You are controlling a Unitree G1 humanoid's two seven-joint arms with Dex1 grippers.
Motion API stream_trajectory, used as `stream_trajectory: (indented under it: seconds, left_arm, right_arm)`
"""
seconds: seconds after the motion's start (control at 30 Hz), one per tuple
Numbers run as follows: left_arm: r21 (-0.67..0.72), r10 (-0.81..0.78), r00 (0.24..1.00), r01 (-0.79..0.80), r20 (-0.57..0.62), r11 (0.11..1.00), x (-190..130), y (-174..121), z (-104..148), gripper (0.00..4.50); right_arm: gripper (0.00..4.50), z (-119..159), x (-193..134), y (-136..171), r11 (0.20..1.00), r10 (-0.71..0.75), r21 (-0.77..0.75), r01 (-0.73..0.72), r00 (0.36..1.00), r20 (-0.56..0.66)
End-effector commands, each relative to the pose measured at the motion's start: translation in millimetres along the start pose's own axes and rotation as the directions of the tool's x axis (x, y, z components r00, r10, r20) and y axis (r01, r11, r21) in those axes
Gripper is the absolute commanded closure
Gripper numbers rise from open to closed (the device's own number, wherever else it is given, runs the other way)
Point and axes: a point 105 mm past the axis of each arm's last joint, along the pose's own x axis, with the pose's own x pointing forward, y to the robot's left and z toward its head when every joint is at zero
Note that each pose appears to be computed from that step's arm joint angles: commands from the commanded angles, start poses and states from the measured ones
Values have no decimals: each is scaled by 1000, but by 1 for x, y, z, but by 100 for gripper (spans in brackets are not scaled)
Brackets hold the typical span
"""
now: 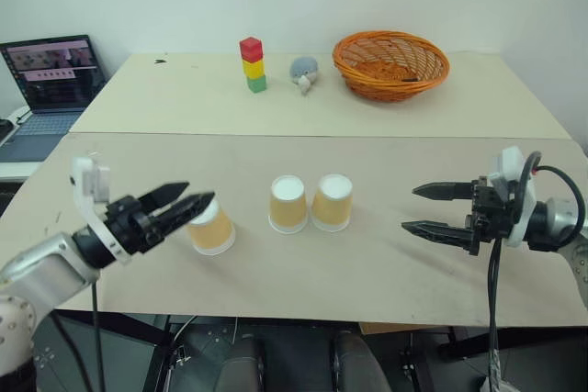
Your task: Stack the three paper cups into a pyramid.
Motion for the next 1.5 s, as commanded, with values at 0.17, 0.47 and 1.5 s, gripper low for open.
stream_trajectory:
  seconds: [0.17,0.47,1.5]
  left_arm:
    - [156,83,996,-80,-18,985,-16,25,-20,0]
    - [154,13,1000,-16,23,988,2,18,-20,0]
    - [159,-139,990,142,-32,977,52,17,-27,170]
  right_arm:
    - [5,9,8,1,999,7,-40,-5,999,38]
    - [5,13,7,-1,998,2,-62,0,999,43]
    - [0,14,-6,-1,995,-71,-68,74,997,41]
